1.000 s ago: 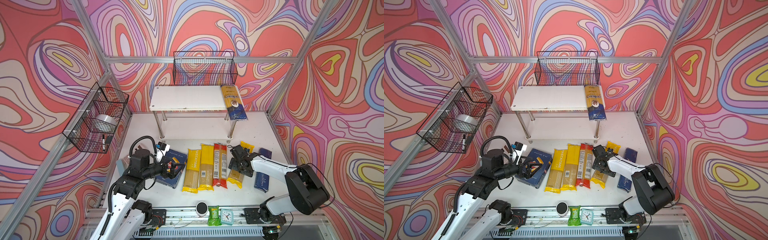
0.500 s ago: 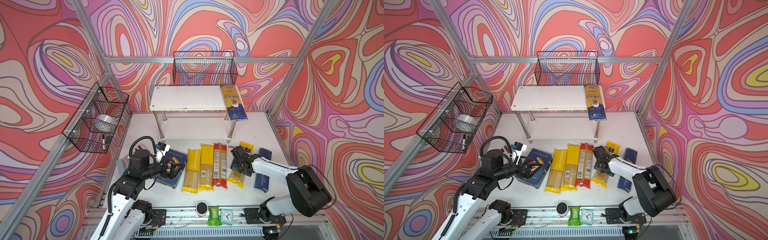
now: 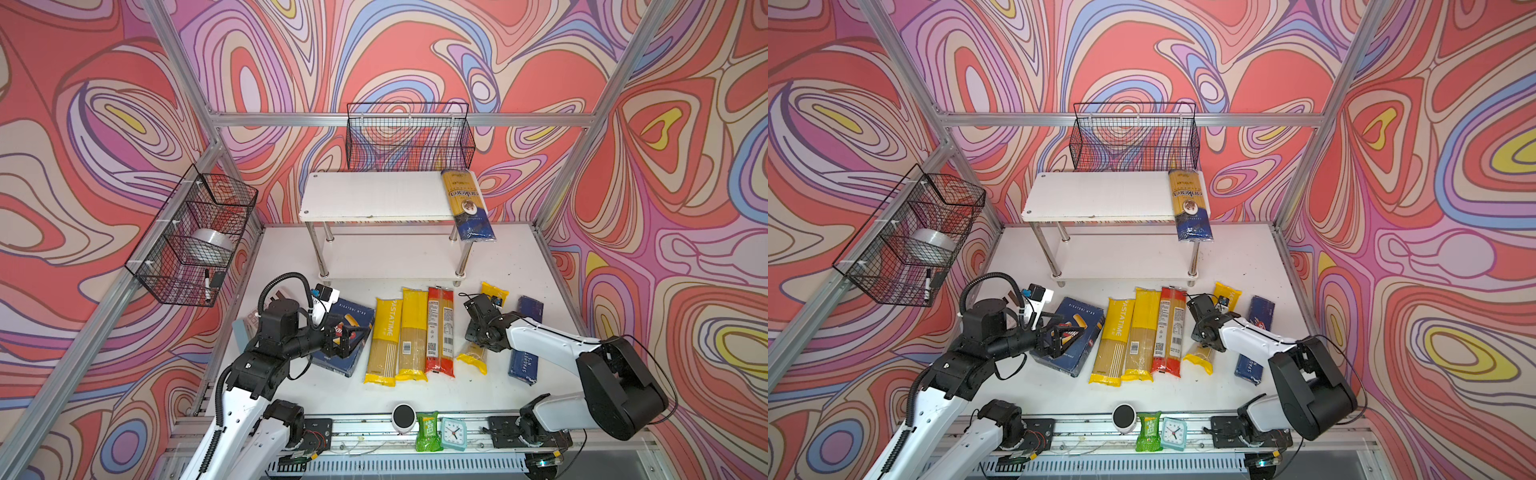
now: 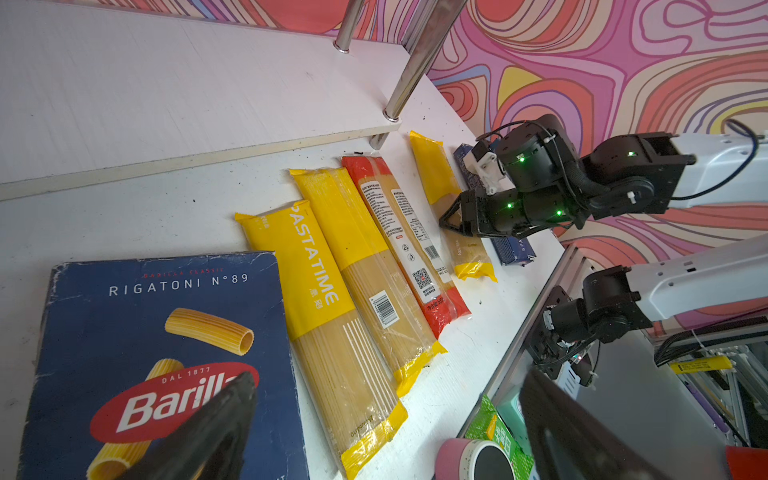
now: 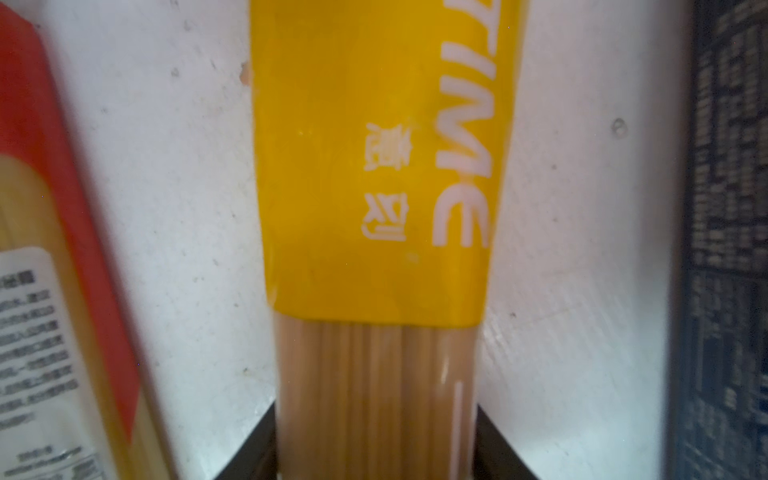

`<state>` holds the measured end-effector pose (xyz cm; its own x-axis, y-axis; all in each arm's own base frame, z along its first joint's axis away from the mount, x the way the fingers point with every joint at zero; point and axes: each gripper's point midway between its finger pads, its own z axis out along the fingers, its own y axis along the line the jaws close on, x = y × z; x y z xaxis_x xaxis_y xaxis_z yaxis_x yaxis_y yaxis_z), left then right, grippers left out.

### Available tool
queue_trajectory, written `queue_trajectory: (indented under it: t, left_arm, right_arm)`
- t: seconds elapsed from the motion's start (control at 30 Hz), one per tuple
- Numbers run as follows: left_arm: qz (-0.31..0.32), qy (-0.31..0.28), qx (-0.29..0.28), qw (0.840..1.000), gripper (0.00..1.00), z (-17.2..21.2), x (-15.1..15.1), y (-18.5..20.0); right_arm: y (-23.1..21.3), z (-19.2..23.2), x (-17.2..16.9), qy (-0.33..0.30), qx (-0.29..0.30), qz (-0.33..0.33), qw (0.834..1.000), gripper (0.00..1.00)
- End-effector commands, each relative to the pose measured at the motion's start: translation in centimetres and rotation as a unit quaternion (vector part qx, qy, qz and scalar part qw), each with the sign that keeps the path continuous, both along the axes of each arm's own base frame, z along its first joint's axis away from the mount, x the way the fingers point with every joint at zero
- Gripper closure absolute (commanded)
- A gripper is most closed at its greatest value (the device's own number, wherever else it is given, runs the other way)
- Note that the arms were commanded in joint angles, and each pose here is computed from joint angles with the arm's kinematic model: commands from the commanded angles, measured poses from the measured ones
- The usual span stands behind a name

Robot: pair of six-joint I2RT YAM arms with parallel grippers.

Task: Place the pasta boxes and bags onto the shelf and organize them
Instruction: 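Lower the right gripper onto the yellow Pastatime bag and close on it, then lift the Pastatime bag upright with the right gripper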

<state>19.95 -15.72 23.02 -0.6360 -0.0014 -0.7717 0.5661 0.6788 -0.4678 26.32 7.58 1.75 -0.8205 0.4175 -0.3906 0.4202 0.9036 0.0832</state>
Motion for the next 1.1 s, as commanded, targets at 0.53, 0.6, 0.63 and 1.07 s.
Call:
queue_trajectory:
  t: [0.53,0.6,0.63,1.07]
  left_arm:
    - [-0.007,-0.007,0.002,1.0,0.0,0.8,-0.3,-0.1]
    - [-0.006,-0.008,0.002,1.0,0.0,0.8,-0.3,-0.1]
    - [-0.006,-0.007,0.003,1.0,0.0,0.8,-0.3,-0.1]
    - [-0.002,0.009,0.01,1.0,0.0,0.3,0.0,0.0]
  right_arm:
    - [1.0,-1.1,-3.6,0.051,0.048,0.019,0.997,0.8]
    - [1.0,-0.2,-3.3,0.034,0.053,0.019,0.998,0.81]
    - [0.9,0.2,-3.1,0.02,0.054,0.019,0.998,0.81]
    - [0.1,5.2,-2.3,-0.082,0.058,0.03,0.994,1.0]
